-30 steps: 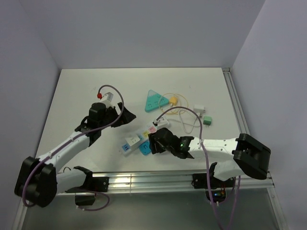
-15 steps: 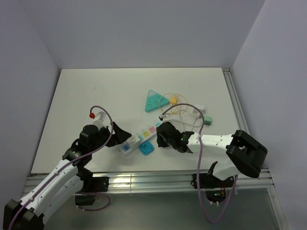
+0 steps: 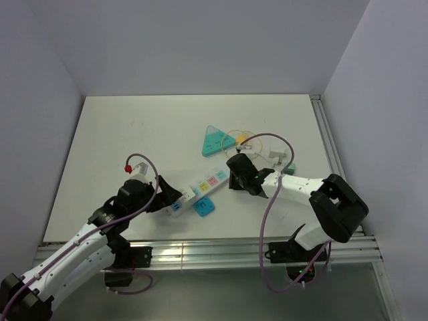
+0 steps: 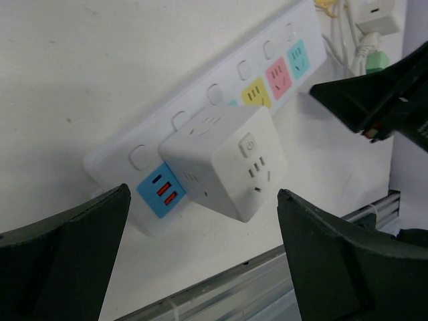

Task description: Insert the plug

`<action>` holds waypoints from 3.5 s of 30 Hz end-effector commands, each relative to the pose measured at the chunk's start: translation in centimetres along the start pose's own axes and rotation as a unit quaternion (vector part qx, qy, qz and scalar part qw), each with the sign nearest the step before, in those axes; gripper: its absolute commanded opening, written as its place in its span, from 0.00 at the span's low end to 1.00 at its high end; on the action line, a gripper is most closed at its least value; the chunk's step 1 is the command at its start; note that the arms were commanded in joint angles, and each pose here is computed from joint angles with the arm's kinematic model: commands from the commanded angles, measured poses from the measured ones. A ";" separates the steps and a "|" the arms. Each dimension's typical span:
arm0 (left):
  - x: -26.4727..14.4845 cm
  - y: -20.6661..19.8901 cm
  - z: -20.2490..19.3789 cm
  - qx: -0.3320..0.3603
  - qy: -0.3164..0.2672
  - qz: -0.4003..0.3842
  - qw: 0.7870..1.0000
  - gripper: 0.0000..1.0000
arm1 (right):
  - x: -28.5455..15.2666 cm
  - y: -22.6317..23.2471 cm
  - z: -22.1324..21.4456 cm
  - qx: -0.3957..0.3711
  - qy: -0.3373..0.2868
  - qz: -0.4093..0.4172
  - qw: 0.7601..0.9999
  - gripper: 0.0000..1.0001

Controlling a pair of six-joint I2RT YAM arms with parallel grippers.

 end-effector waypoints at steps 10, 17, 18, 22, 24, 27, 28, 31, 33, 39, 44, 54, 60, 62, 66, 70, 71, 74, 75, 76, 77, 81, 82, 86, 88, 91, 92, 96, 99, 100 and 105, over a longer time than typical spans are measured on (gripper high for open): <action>0.9 -2.3 1.0 -0.008 -0.024 0.058 0.998 0.99 | -2.0 -5.1 10.4 0.082 -0.081 -0.146 0.982 0.73; 1.1 -3.4 0.8 0.003 -0.019 0.093 0.996 0.99 | -0.4 -10.1 12.3 0.130 -0.061 -0.263 0.954 0.76; 1.1 -3.4 0.8 0.005 -0.016 0.095 0.995 0.99 | -0.1 -10.5 12.4 0.131 -0.058 -0.274 0.951 0.76; 1.5 -3.4 0.5 0.008 -0.006 0.118 0.993 0.99 | 1.0 -12.6 13.1 0.141 -0.044 -0.315 0.938 0.76; 1.5 -3.6 0.5 0.003 -0.007 0.130 0.991 0.99 | 1.0 -13.0 13.4 0.141 -0.042 -0.330 0.933 0.76; 1.8 -3.8 0.2 0.004 -0.004 0.136 0.991 1.00 | 1.3 -13.4 13.6 0.134 -0.040 -0.351 0.926 0.78; 1.9 -3.9 0.2 0.005 -0.003 0.132 0.991 0.99 | 1.6 -13.6 13.6 0.131 -0.036 -0.359 0.924 0.78; 2.1 -4.1 -0.1 0.008 0.001 0.131 0.991 0.99 | 2.2 -13.8 13.5 0.123 -0.027 -0.365 0.922 0.79; 2.2 -4.2 -0.2 0.011 0.001 0.132 0.991 1.00 | 2.6 -13.8 13.5 0.115 -0.020 -0.359 0.926 0.79; 2.6 -4.5 -0.3 0.022 0.011 0.126 0.992 0.99 | 3.8 -14.5 13.2 0.106 -0.003 -0.302 0.947 0.81; 2.8 -4.5 -0.3 0.028 0.014 0.135 0.990 0.99 | 3.8 -15.4 13.4 0.110 -0.009 -0.280 0.953 0.83; 3.6 -4.3 -0.3 0.038 0.020 0.157 0.987 0.99 | 5.1 -15.4 13.4 0.101 0.012 -0.244 0.964 0.68; 3.8 -3.7 -0.1 0.046 0.020 0.176 0.983 0.99 | 5.0 -15.4 13.2 0.104 0.016 -0.224 0.969 0.54; 3.8 -3.2 0.4 0.047 0.016 0.185 0.982 0.99 | 4.7 -15.2 13.2 0.106 0.008 -0.210 0.972 0.53; 3.2 -2.1 1.9 0.043 -0.002 0.195 0.980 0.99 | 2.5 -14.3 14.2 0.111 -0.023 -0.163 0.980 0.51; 2.1 -2.6 4.6 0.036 -0.038 0.192 0.980 0.99 | 0.3 -13.6 14.8 0.109 -0.048 -0.125 0.985 0.51; 1.9 -3.0 5.0 0.039 -0.044 0.185 0.981 0.99 | -0.1 -13.4 14.9 0.109 -0.051 -0.115 0.986 0.51; 0.8 -5.0 6.1 0.047 -0.057 0.158 0.985 0.99 | -1.9 -12.5 15.3 0.106 -0.069 -0.067 0.990 0.51; 0.5 -5.5 6.4 0.049 -0.060 0.148 0.986 0.99 | -2.8 -12.3 15.6 0.104 -0.079 -0.052 0.990 0.51; 0.2 -6.2 6.8 0.060 -0.062 0.136 0.987 0.99 | -3.2 -12.0 15.6 0.101 -0.080 -0.037 0.991 0.51; 0.1 -6.7 7.1 0.066 -0.066 0.123 0.988 0.99 | -3.5 -11.5 15.6 0.098 -0.077 -0.008 0.992 0.51; -0.4 -8.5 7.8 0.104 -0.068 0.064 0.990 0.99 | -5.0 -9.8 15.5 0.087 -0.069 0.105 0.988 0.51; -0.5 -8.6 7.8 0.119 -0.068 0.040 0.990 1.00 | -5.1 -9.4 15.6 0.088 -0.071 0.128 0.985 0.51; -0.2 -9.4 7.0 0.140 -0.082 -0.099 0.982 0.99 | -6.1 -7.6 15.3 0.097 -0.067 0.224 0.967 0.51; 0.4 -9.5 6.9 0.149 -0.098 -0.140 0.974 0.99 | -6.6 -6.7 15.2 0.103 -0.063 0.271 0.955 0.51; 1.8 -9.8 7.4 0.164 -0.109 -0.143 0.970 0.96 | -7.4 -5.2 15.2 0.103 -0.055 0.312 0.943 0.51; 2.1 -9.8 7.5 0.166 -0.112 -0.141 0.970 0.95 | -7.7 -4.6 15.0 0.101 -0.051 0.324 0.939 0.52; 3.7 -9.2 7.0 0.192 -0.135 -0.183 0.955 0.92 | -8.5 -2.9 14.8 0.116 -0.040 0.374 0.919 0.52; 4.0 -9.3 7.1 0.219 -0.170 -0.228 0.933 0.92 | -8.8 -2.1 14.8 0.124 -0.028 0.401 0.907 0.52; 3.8 -9.9 7.4 0.229 -0.192 -0.254 0.920 0.93 | -8.9 -1.8 14.7 0.126 -0.023 0.406 0.905 0.52; 5.5 -10.1 7.9 0.280 -0.190 -0.242 0.909 0.91 | -10.4 0.2 15.2 0.126 -0.019 0.437 0.891 0.52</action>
Point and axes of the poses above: each gripper's point midway between its finger pads, its own x axis out along the fingers, its own y axis along the line the jaws close on, z = x × y, the point moved 10 cm from there along -x, back along the fingers, and after that the axes turned 8 degrees about -x, right-handed, at the moved point
